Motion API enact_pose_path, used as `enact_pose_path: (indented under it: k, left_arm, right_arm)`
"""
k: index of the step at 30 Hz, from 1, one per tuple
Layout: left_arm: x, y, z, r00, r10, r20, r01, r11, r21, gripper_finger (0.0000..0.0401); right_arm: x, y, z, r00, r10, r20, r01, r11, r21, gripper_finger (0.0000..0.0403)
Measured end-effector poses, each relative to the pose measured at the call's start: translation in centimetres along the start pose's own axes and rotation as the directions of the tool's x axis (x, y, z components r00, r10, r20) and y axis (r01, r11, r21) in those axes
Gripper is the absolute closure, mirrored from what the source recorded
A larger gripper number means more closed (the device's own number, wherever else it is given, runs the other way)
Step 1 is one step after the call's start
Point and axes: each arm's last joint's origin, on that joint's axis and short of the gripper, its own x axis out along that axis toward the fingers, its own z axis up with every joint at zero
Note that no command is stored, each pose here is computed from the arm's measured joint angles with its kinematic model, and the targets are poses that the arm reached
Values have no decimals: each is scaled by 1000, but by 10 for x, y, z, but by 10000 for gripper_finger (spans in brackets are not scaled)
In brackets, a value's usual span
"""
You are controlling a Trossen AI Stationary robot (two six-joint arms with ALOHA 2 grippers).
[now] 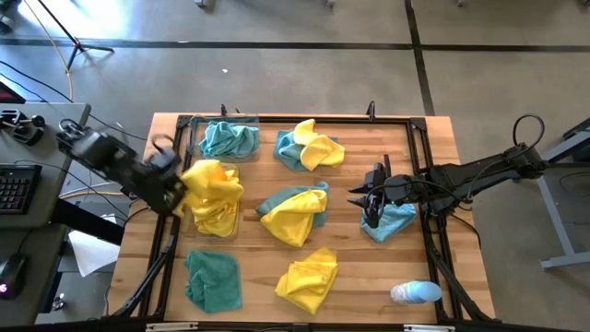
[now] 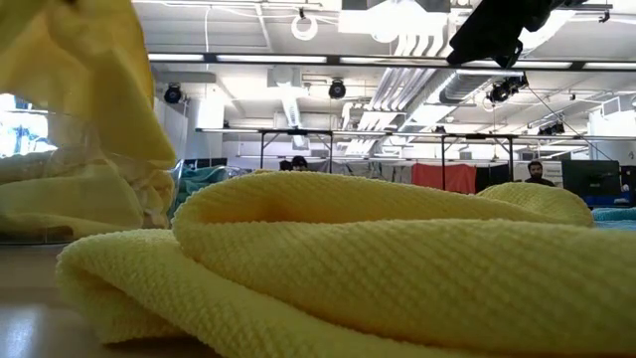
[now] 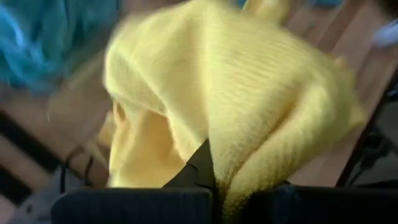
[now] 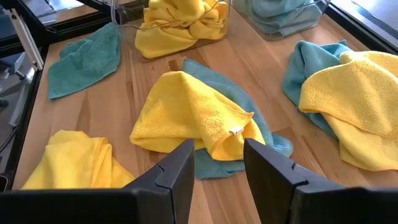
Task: Sort microfiber towel by color & place in baskets
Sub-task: Put the yellow microfiber cloth into the bottom transparent bin
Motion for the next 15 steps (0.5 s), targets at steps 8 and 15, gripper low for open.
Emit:
enact_pose_path:
  k: [8,15]
  left_arm:
    - [72,-28,-22,999,30,-17,-29,999,30,401]
    - [116,-37,-26,984,178,17,-179,976,127,401]
  right_arm:
    - [0,0,0,1000,-2,2,2,1000,1,269]
    - [0,1,3,999,2,33,-2,1000,12,269]
